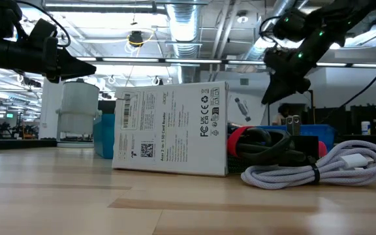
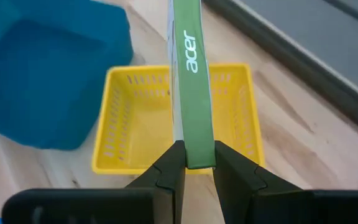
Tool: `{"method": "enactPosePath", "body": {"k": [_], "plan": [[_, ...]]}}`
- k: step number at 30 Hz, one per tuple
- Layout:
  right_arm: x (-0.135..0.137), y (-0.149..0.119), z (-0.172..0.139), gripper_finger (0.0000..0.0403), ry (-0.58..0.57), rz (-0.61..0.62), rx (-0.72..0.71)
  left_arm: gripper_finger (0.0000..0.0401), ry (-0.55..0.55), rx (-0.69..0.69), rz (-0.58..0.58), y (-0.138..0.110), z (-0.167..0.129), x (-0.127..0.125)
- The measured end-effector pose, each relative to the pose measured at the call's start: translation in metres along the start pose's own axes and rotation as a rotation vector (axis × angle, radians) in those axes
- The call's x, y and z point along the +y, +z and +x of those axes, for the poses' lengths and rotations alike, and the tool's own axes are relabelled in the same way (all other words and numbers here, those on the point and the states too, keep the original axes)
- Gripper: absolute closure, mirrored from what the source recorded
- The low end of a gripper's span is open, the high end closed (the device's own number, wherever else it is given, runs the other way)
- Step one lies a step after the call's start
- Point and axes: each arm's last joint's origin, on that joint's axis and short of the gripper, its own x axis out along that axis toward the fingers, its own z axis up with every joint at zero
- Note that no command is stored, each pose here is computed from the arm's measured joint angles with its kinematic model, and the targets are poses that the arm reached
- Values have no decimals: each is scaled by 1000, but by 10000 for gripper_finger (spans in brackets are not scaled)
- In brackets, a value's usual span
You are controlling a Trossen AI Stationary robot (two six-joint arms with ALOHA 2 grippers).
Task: Pick and place items into bin
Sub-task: Put the right card reader box into the yellow bin
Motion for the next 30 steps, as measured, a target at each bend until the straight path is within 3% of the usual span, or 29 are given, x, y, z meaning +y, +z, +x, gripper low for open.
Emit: {"method": "enactPosePath", "body": {"k": [12, 30], "plan": [[1, -7, 48, 337, -8, -4, 96, 282, 0, 0, 0, 0, 0, 0], [1, -3, 32, 337, -8, -3, 63, 282, 0, 0, 0, 0, 0, 0]]}}
